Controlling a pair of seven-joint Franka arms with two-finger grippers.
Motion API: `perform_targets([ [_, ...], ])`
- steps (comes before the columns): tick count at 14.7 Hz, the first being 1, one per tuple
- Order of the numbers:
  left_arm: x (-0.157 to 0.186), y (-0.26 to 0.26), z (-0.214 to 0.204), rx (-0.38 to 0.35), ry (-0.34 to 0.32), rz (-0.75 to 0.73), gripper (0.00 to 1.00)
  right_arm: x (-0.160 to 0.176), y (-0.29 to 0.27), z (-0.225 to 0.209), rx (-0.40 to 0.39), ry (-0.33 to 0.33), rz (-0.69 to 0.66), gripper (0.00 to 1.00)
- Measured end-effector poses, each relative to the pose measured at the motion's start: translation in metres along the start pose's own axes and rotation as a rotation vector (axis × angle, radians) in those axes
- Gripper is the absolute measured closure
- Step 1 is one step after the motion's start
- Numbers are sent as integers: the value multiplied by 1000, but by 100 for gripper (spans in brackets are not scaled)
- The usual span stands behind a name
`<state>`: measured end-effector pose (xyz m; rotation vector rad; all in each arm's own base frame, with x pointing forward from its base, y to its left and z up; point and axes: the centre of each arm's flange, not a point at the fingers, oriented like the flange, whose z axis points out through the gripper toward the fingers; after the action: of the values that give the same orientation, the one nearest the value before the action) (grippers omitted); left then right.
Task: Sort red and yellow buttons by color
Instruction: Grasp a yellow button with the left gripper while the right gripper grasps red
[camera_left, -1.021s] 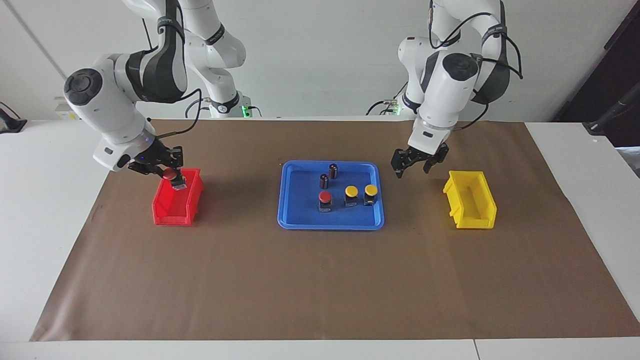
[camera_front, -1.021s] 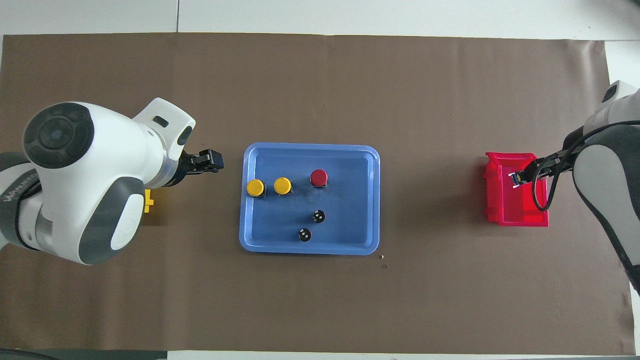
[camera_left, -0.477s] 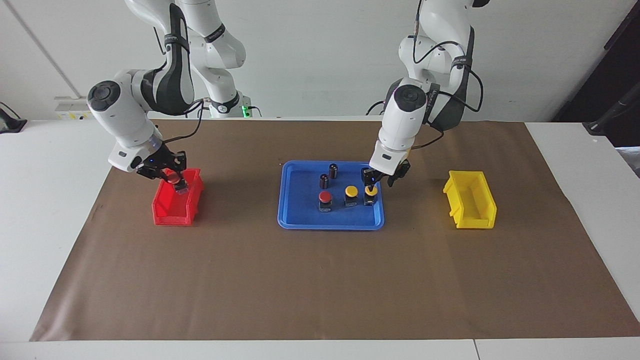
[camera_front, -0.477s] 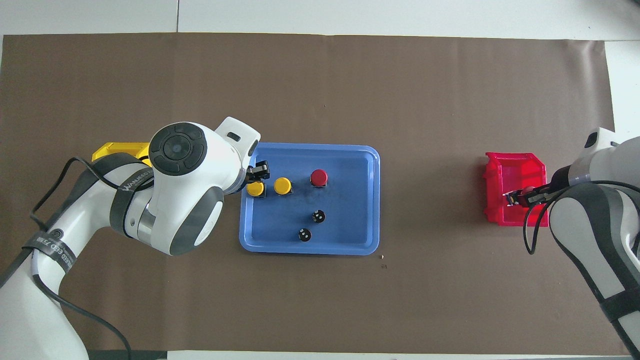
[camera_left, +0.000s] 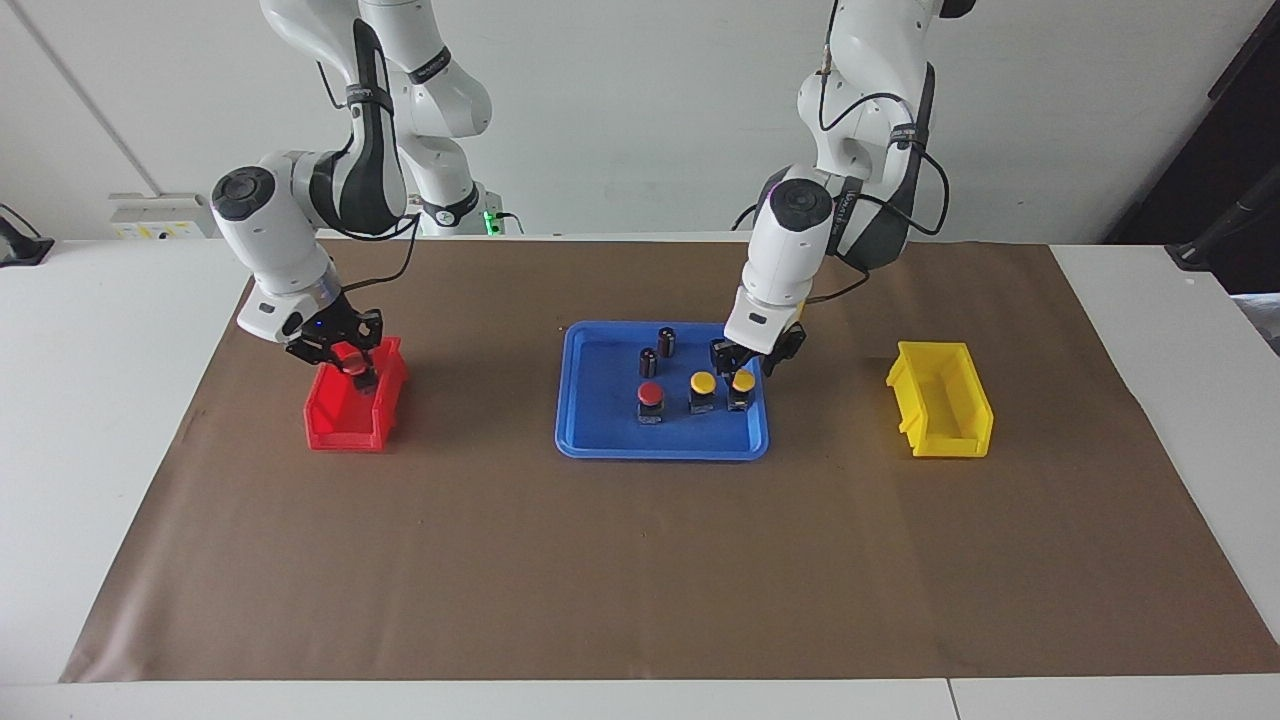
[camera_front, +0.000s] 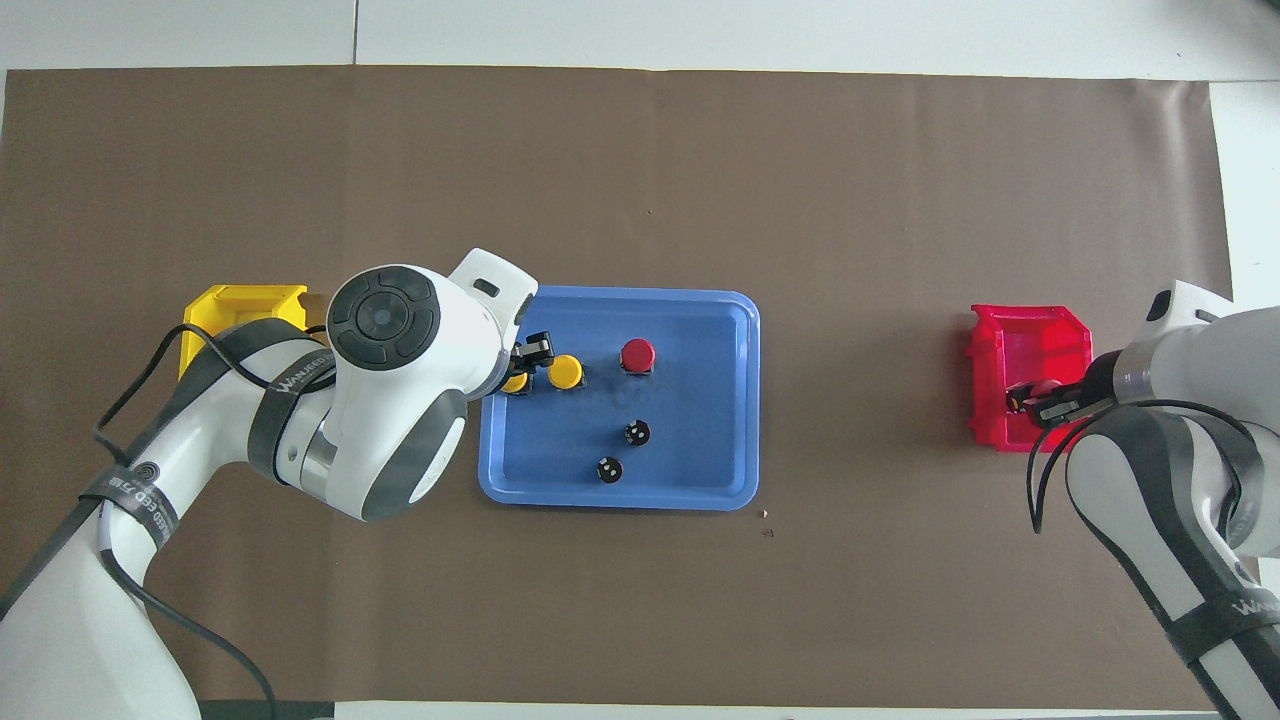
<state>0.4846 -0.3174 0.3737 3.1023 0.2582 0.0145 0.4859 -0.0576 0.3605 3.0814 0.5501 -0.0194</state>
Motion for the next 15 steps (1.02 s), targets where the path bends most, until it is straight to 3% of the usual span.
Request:
perform_targets([
  [3,-2,-3,9,-7,8,-1,33,-2,0,4,-15,-5,-13,59],
  [4,-3,-3,11,-7,8,-1,33,-2,0,4,-16,-6,-14,54],
  [6,-3,-4,12,-10,11,-1,33,0,1,-1,-18,-5,-16,33],
  [9,-2,-3,11,-17,20,-5,59,21,6,-47,-2,-51,-21,1],
  [12,4,4,-8,-21,23,-21,59,74,-26,-129,-5,-64,22,0],
  [15,10,5,-39,0,0,-15,59,128,-107,-162,27,1,90,0],
])
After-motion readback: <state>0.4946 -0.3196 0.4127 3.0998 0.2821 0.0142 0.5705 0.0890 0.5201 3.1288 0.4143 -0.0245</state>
